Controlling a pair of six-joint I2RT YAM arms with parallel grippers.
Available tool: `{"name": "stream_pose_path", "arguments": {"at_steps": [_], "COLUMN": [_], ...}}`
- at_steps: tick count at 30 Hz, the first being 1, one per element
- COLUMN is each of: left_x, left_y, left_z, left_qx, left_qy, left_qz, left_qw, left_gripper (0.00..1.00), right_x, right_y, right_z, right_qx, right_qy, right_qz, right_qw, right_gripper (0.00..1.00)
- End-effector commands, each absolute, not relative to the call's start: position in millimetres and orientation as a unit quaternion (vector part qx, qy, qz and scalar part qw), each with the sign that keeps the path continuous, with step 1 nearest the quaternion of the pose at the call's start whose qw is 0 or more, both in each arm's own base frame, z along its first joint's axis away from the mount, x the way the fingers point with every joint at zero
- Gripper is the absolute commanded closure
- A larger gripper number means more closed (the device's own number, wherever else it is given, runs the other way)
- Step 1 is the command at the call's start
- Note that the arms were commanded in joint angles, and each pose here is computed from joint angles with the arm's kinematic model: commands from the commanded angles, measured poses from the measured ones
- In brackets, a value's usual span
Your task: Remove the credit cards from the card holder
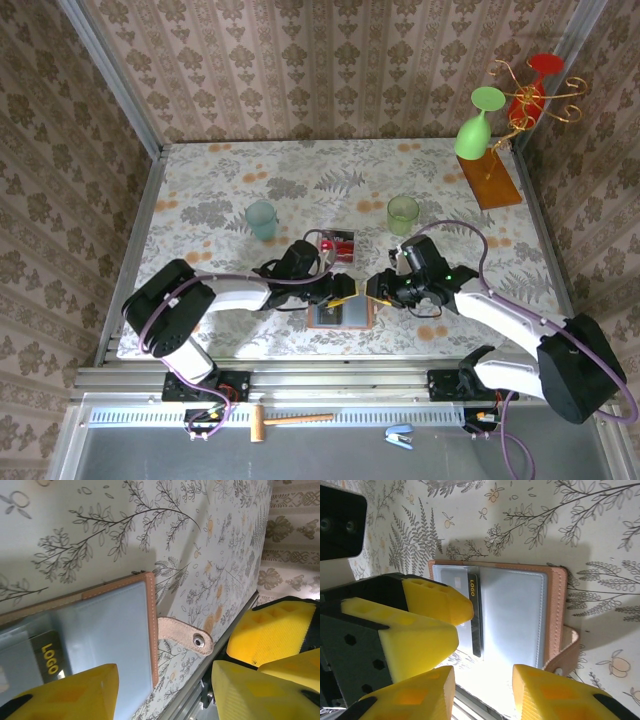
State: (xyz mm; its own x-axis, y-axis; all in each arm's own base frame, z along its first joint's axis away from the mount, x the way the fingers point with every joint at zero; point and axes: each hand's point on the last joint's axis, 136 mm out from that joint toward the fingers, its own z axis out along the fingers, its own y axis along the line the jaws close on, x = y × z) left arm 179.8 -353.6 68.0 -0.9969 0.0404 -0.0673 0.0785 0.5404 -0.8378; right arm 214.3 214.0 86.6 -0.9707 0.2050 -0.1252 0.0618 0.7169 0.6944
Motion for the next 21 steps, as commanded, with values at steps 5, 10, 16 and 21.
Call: {"name": "stream_pose_path", "arguments": {"at_steps": [5, 10, 16, 21], "left_x": [179, 177, 174, 173], "left_y": [-334, -323, -314, -307], "left_z": [69, 64, 60, 58], "left_qx": [0.023, 0.015, 0.010, 0.004], "left_qy": [0.876, 0.879, 0.882, 0.884], "left_qz": [-0.481, -0.475, -0.470, -0.465], "left_qw": [0.034, 0.038, 0.041, 0.046], "left_gripper": [0.48, 0.48, 0.48, 0.50], "right_x": [221, 220, 219, 216], "right_y": [241, 255, 267, 275], "right_z": [97, 93, 81, 71], "right_qx": [0.051, 0.038, 0.029, 0.022], "right_qy": [0.918, 0.923, 0.932, 0.937], "right_qz": [0.381, 0.375, 0.358, 0.346], "right_qw": [0.092, 0.078, 0.055, 0.037], "right_gripper": [0.65, 0.66, 0.66, 0.67]}}
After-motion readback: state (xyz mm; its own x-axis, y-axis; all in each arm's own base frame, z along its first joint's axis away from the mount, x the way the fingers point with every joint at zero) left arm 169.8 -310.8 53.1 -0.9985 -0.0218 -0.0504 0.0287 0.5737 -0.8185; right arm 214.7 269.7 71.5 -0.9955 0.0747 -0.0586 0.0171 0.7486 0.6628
